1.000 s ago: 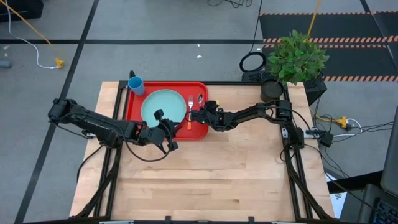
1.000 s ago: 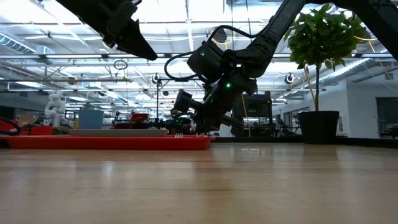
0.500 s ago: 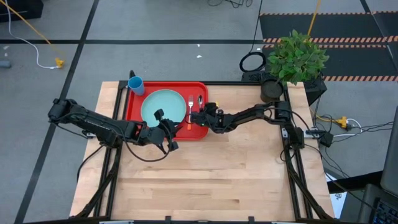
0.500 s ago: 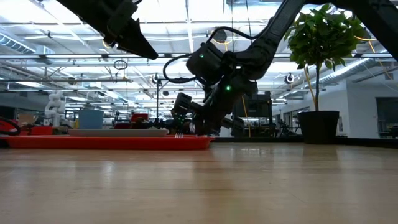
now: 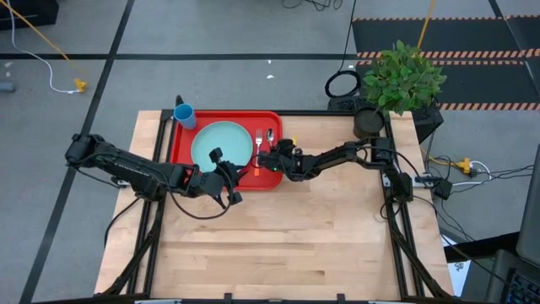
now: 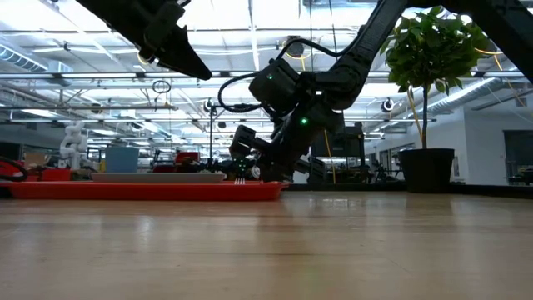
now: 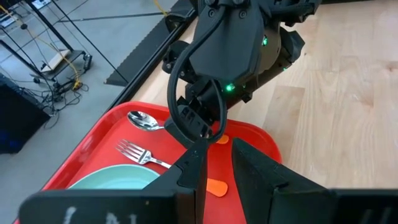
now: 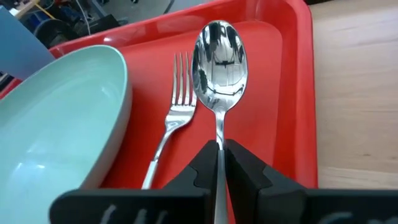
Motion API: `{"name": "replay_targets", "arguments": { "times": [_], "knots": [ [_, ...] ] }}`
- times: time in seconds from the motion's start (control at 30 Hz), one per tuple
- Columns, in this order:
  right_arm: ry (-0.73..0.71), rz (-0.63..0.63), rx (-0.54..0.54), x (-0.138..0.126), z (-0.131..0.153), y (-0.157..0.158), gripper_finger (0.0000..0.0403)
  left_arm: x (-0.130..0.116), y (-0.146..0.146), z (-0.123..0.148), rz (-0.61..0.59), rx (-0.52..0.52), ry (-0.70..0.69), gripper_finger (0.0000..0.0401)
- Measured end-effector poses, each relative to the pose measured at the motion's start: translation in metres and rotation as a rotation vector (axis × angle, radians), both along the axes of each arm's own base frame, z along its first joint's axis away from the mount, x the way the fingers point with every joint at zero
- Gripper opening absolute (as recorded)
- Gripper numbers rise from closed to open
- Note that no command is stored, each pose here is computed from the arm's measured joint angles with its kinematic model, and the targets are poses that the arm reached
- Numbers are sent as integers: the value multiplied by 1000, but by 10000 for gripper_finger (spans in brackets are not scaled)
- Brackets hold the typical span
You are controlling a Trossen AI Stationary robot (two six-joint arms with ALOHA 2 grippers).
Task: Pick and place plate/cup/fork/spoon on tray
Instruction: Put the orange spoon on the red serving tray to the right of the orange fork
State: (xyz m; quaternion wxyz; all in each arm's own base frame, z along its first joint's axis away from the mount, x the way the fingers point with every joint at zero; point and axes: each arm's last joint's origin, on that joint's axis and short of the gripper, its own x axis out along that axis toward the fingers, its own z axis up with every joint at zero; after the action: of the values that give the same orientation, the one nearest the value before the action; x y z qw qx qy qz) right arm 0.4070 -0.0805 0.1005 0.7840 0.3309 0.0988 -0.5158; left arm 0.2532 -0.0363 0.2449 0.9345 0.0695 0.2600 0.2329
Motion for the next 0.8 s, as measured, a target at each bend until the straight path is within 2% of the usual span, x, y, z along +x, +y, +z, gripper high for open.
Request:
{"name": "replay_targets", "arguments": {
  "times": [0.47,0.57,0.8],
  "knots": [
    [17,14,-9,0,0,0,22,0,0,0,-7,-2,3,76],
    [16,14,-9,0,0,0,38,0,0,0,-7,-2,3,76],
    [30,34,-30,1,1,0,103,0,0,0,-7,-2,3,76]
  ]
}}
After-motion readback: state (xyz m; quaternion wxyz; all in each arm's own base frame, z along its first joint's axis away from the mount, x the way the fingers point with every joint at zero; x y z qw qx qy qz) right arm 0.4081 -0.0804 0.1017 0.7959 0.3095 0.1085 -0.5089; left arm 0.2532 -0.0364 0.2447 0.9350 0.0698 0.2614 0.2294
